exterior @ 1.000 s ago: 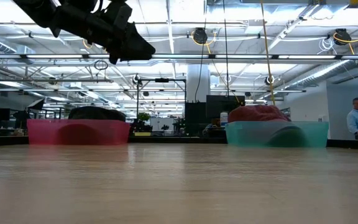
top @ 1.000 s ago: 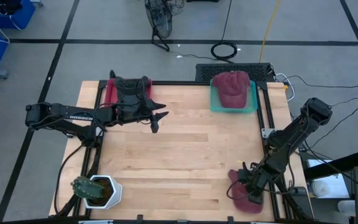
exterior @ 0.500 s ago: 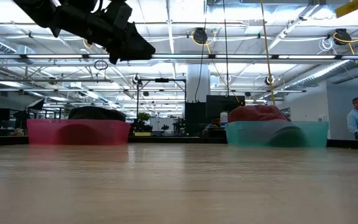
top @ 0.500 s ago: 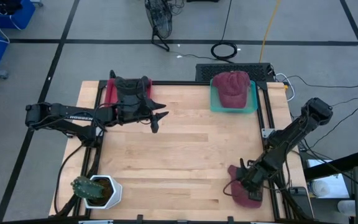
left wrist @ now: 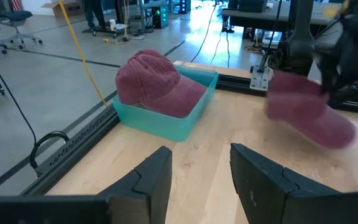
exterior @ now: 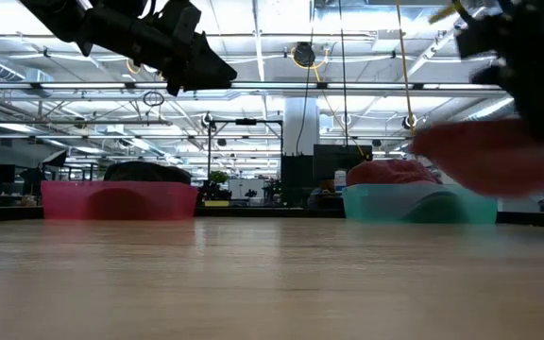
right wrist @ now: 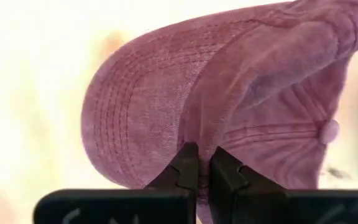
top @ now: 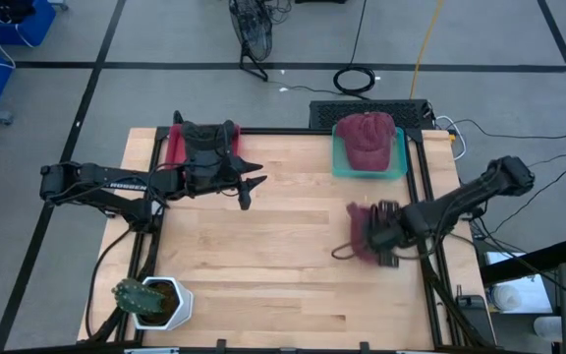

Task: Pick & Place hat
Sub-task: Put the red cap into the green bin

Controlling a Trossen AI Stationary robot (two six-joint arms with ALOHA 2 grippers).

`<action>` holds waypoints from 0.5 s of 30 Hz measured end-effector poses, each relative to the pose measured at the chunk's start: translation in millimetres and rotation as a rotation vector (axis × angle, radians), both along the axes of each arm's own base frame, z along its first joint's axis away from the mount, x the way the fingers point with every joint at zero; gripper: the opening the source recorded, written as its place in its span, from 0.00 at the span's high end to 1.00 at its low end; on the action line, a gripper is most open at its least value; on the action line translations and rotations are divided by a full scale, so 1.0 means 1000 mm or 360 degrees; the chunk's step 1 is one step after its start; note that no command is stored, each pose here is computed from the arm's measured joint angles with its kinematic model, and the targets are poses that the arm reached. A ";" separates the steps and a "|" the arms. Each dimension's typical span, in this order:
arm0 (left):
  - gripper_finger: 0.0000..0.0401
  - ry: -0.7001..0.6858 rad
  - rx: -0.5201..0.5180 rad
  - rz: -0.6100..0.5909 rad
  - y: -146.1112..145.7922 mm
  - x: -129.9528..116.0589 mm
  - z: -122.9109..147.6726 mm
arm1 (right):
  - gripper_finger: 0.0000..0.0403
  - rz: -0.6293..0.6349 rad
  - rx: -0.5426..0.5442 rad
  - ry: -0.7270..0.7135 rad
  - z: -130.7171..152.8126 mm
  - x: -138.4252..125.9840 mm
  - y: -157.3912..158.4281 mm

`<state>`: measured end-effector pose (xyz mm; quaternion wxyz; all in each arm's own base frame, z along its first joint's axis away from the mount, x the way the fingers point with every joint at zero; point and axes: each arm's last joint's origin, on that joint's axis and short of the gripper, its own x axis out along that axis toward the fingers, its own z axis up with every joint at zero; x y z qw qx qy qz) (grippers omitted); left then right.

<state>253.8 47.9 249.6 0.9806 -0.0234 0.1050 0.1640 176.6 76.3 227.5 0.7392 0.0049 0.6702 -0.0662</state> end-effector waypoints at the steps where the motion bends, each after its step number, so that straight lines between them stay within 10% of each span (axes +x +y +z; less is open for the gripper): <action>1: 0.59 0.0001 0.0000 0.0000 0.000 0.000 0.000 | 0.98 0.0023 -0.0119 -0.0019 0.010 0.002 -0.005; 6: 0.59 0.0001 -0.0001 0.0000 0.000 0.000 0.000 | 0.99 0.0142 -0.0640 -0.0185 0.051 0.015 -0.030; 15: 0.59 0.0027 -0.0015 0.0002 0.000 0.000 -0.002 | 0.99 0.0180 -0.0970 0.0091 0.062 0.023 -0.099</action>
